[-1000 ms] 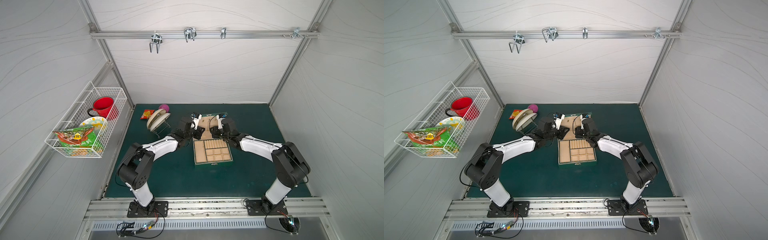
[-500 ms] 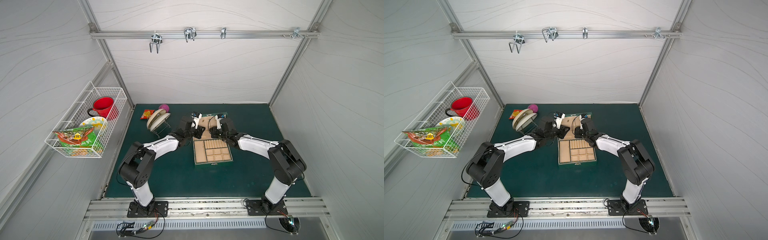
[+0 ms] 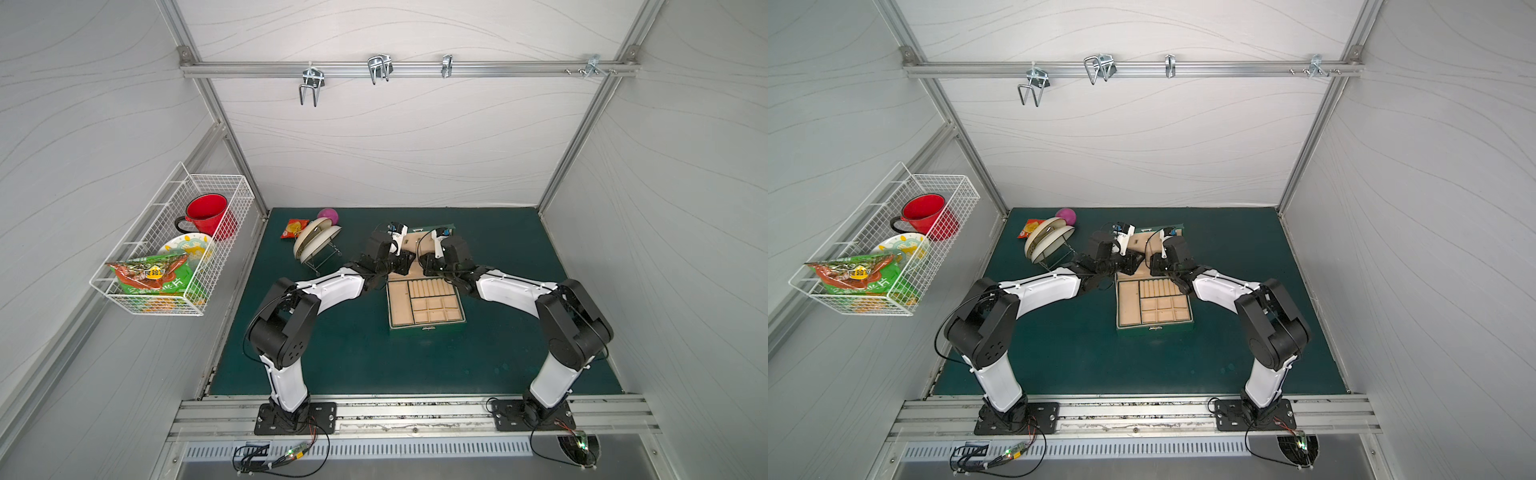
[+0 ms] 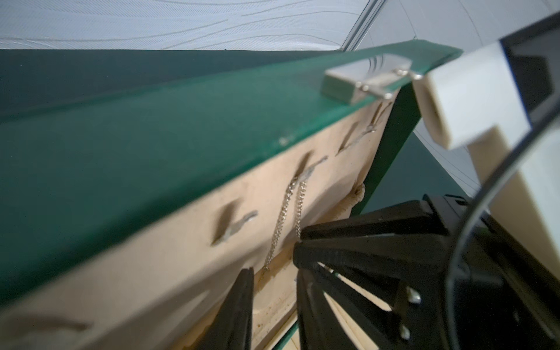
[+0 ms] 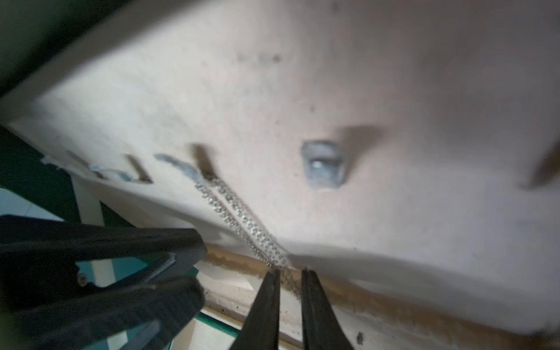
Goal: Put jewelry chain into jewelry box
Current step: Adjust the necklace at the jewelry box clasp.
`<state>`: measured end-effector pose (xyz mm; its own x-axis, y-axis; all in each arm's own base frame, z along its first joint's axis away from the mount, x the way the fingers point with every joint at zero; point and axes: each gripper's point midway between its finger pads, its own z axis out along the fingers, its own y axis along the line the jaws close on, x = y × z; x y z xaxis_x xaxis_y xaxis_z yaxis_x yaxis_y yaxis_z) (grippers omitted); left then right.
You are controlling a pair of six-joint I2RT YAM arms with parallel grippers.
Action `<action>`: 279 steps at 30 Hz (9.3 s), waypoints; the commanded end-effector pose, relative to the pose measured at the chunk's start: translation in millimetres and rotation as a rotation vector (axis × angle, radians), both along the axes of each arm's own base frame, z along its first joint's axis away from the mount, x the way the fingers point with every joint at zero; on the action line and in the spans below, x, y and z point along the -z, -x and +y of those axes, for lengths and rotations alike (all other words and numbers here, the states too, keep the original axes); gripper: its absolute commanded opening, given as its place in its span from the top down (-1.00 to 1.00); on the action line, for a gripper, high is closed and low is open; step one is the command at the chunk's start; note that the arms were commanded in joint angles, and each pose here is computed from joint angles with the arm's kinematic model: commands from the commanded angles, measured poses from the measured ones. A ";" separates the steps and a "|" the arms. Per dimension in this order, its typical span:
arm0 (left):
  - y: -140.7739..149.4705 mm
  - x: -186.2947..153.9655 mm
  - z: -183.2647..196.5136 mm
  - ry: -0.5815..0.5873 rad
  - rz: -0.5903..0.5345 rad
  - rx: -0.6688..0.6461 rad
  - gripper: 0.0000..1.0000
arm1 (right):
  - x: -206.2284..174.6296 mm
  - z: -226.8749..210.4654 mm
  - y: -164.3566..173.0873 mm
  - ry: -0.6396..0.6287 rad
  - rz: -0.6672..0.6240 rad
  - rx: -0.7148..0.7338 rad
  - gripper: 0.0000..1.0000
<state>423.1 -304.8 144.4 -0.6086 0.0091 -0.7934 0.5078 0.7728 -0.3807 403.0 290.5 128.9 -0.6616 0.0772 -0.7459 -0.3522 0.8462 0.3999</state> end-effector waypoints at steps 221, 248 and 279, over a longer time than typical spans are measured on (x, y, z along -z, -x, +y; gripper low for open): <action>167.6 86.4 82.6 -0.006 0.305 -0.137 -0.01 | -28.7 6.7 8.5 0.148 -0.092 0.071 0.37; 165.0 91.5 79.0 -0.014 0.308 -0.122 -0.13 | -10.8 20.1 -24.9 0.098 -0.075 0.183 0.63; 168.7 90.9 83.3 -0.007 0.306 -0.135 -0.08 | -31.6 11.6 6.1 0.102 -0.066 0.104 1.00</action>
<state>256.1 -225.5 56.1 -0.8181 -0.0883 -0.5683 0.2658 0.8183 -0.5097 403.9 304.8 153.7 -0.5990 0.0798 -0.7968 -0.2707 0.9163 0.2952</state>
